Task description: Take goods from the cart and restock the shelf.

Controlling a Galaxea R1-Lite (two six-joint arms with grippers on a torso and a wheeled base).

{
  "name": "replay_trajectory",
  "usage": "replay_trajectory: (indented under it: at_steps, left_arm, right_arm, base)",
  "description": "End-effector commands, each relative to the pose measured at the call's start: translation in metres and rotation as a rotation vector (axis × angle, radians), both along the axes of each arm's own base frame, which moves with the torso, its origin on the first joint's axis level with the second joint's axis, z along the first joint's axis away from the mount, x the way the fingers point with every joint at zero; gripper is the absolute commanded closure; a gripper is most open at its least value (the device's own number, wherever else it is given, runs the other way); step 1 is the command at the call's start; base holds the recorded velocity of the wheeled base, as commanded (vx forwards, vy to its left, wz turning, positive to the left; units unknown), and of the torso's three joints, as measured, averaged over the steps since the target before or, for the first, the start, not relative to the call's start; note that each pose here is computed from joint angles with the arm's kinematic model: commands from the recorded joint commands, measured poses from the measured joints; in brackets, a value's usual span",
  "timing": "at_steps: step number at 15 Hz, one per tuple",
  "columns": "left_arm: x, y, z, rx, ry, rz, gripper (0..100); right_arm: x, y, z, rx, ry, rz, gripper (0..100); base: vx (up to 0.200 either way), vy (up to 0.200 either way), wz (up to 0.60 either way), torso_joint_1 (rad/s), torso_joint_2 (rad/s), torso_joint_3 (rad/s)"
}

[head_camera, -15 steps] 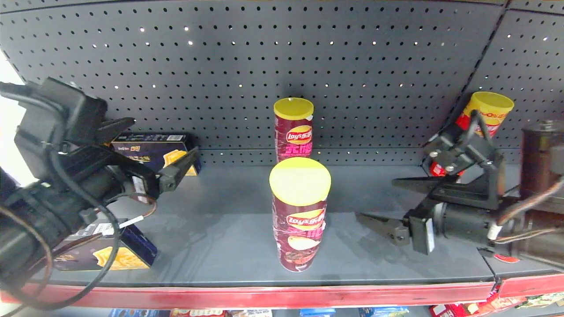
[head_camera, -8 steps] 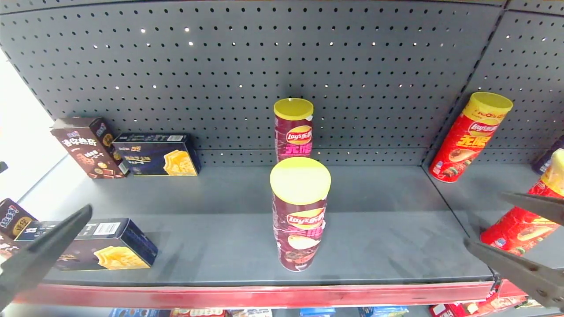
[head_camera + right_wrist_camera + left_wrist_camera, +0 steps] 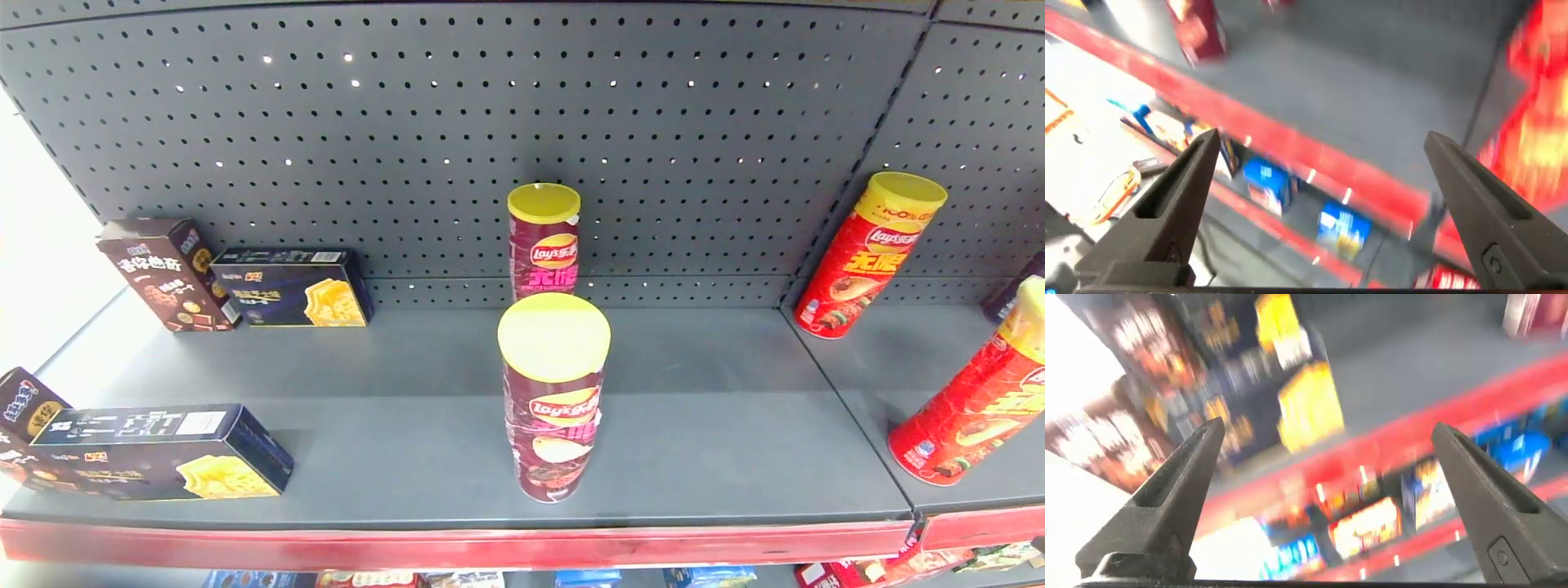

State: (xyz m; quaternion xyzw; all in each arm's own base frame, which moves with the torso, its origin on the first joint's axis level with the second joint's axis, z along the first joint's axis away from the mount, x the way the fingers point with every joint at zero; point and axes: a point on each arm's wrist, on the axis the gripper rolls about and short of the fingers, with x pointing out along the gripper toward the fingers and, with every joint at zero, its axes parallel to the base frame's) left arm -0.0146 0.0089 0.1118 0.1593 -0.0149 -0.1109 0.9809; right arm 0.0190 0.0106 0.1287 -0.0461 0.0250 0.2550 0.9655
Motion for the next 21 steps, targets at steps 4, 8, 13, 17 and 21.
replay_trajectory:
  at_steps: [4, 8, 13, 17, 21]
  left_arm:
    - [-0.003, 0.0, -0.027, -0.007, 0.011, 0.06, 0]
    - [0.001, -0.003, -0.026, 0.006, 0.073, 0.18, 0]
    - [0.0, -0.004, -0.027, -0.002, 0.06, 0.255, 0]
    - [0.0, -0.009, -0.026, -0.011, 0.067, 0.578, 0]
    - [0.001, -0.014, -0.028, -0.144, 0.072, 0.353, 0]
  right_arm:
    - [-0.025, -0.015, -0.047, 0.03, 0.166, -0.299, 0]
    - [-0.028, -0.013, -0.05, 0.06, 0.131, -0.562, 0]
    - [-0.041, -0.012, -0.053, 0.094, -0.045, -0.582, 0]
    - [-0.041, -0.012, -0.053, 0.095, -0.047, -0.581, 0]
    - [-0.041, -0.012, -0.053, 0.095, -0.047, -0.581, 0]
  base:
    - [0.0, 0.0, 0.0, 0.0, 0.0, 0.0]
    - [0.0, 0.0, 0.0, 0.0, 0.0, 0.0]
    - [0.0, 0.0, 0.0, 0.0, 0.0, 0.0]
    - [0.0, 0.0, 0.0, 0.0, 0.0, 0.0]
    - [0.0, 0.0, 0.0, 0.0, 0.0, 0.0]
